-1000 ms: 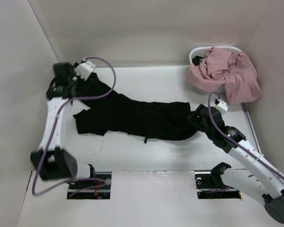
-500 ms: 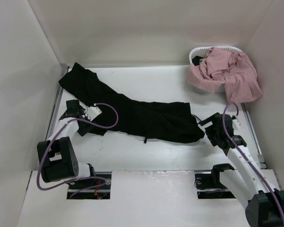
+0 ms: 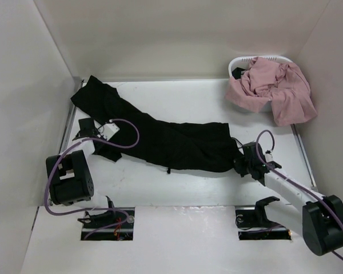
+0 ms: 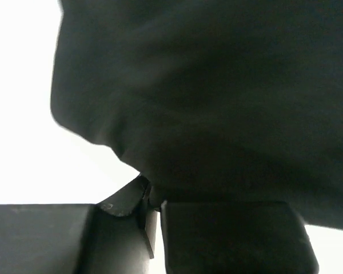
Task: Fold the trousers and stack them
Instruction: Flatten the trousers out
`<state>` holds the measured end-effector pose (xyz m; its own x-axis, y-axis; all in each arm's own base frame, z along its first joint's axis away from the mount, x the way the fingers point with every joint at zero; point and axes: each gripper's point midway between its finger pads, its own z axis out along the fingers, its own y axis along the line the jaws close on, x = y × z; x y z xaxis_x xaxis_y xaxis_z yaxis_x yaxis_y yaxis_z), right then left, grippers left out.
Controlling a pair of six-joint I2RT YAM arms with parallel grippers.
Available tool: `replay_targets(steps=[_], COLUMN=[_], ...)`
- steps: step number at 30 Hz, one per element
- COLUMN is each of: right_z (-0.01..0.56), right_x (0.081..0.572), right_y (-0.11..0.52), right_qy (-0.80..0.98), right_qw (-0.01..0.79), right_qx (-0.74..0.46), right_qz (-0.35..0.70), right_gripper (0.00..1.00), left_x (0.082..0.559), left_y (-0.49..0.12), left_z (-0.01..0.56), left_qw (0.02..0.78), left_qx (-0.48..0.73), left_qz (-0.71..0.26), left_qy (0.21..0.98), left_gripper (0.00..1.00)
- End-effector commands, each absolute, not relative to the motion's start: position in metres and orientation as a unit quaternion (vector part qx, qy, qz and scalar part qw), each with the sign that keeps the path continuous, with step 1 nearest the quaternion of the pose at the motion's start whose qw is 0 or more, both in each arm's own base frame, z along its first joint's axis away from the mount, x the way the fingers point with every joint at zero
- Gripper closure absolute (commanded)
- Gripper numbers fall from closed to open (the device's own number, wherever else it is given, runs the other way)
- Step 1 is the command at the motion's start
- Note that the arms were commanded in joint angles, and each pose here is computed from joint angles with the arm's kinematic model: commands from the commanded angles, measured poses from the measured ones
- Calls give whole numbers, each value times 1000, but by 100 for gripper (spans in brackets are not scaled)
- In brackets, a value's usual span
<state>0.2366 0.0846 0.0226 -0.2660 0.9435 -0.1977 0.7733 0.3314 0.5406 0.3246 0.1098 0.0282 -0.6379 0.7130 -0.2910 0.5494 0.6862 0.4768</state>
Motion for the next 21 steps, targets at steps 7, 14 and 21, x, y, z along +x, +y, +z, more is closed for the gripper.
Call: replay_targets(steps=[7, 14, 21], right_z=[215, 264, 245], right_x=[346, 353, 330], right_y=[73, 71, 46], right_qy=[749, 743, 750], right_qw=[504, 559, 550], right_qx=[370, 312, 325], right_qz=[219, 194, 173], right_gripper=[100, 100, 99], left_x=[401, 388, 282], left_y=[237, 222, 189], left_z=[283, 314, 150], left_qw=[431, 355, 141], left_qx=[253, 379, 460], left_qz=[435, 459, 251], left_qy=[749, 721, 840], left_gripper=[100, 97, 87])
